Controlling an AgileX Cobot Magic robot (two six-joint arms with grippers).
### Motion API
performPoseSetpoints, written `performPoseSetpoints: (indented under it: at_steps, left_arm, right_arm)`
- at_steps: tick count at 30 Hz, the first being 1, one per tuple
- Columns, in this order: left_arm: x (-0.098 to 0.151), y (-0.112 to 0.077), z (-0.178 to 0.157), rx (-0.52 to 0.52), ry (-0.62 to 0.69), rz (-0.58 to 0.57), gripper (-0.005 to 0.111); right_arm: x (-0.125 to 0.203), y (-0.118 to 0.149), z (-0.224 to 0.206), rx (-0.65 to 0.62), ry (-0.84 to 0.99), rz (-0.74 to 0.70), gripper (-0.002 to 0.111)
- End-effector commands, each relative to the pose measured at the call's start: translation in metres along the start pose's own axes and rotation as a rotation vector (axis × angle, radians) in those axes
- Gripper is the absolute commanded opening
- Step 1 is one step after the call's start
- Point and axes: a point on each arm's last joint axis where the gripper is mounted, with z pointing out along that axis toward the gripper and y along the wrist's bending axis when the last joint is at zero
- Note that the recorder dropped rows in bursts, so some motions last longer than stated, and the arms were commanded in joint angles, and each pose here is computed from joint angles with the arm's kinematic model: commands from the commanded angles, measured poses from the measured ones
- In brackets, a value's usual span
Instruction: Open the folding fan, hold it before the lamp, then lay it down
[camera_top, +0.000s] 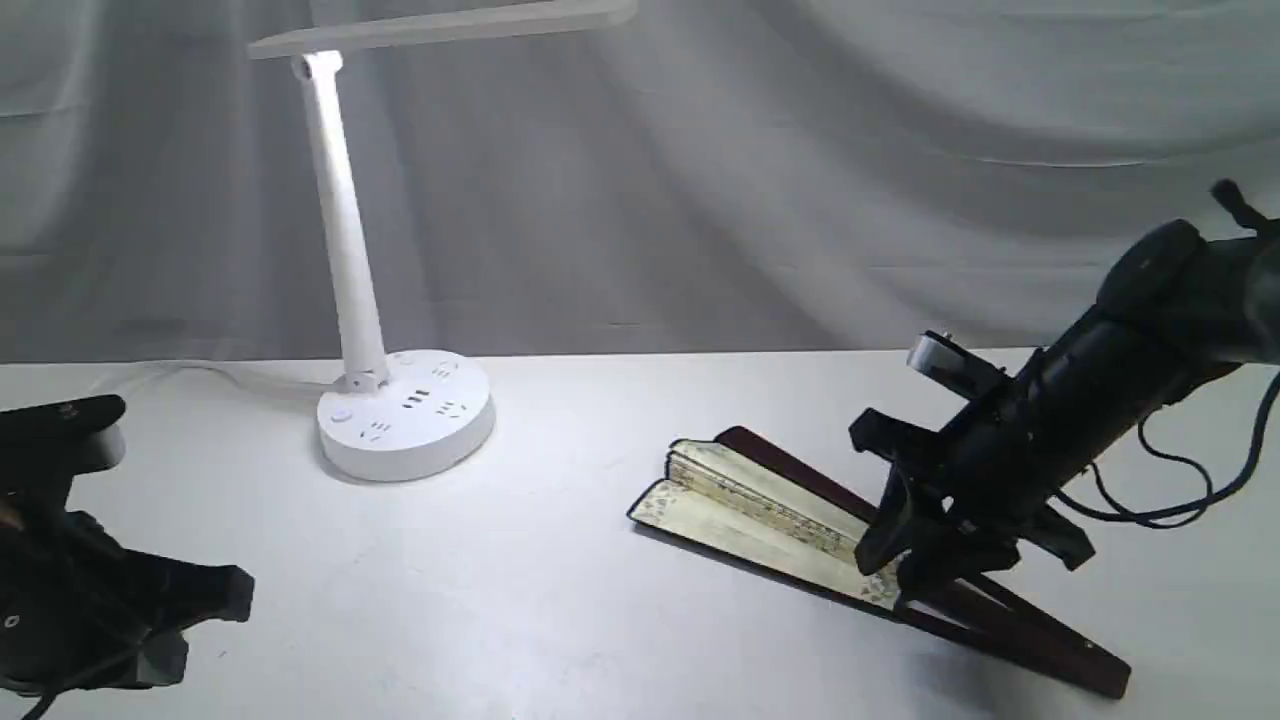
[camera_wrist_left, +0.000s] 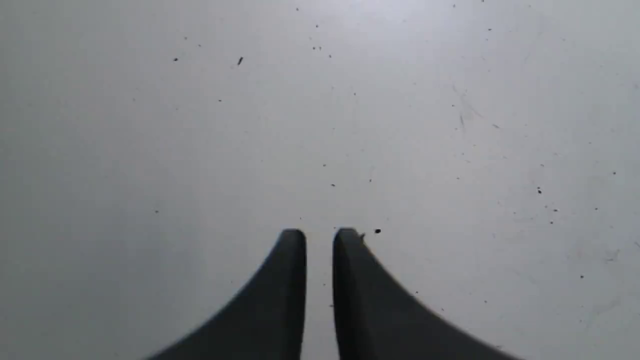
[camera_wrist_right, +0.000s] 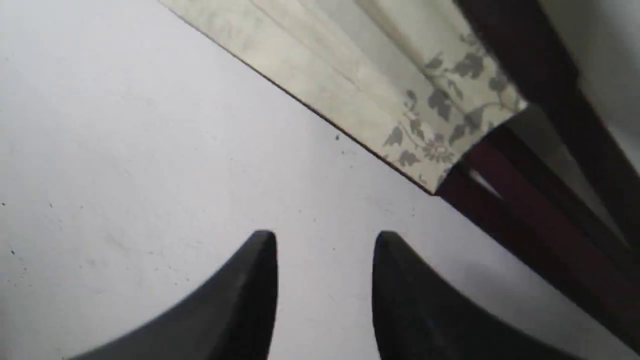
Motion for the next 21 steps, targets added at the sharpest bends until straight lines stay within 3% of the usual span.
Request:
performPoseSetpoints:
  at_steps: [1,7,16,21]
  left_arm:
    - [-0.001,-0.002,0.000,0.007,0.001,-0.004,0.009]
    - [-0.001,-0.002,0.000,0.007,0.001,-0.004,0.009]
    - [-0.002,-0.002,0.000,0.008,-0.011,-0.004,0.009]
    - [-0.002,-0.002,0.000,0.007,-0.013,-0.004,0.009]
  right_arm:
    - [-0.004,-0.006,-0.011,-0.039,-0.055,0.008,0.033]
    - [-0.013,-0.015,-0.022,-0.094,-0.148,-0.027,0.033]
    - [-0.029,-0.029,-0.028,0.020,-0.340,-0.020,0.033]
    - [-0.033,-0.038,-0.020,0.044,-0.354,-0.007,0.033]
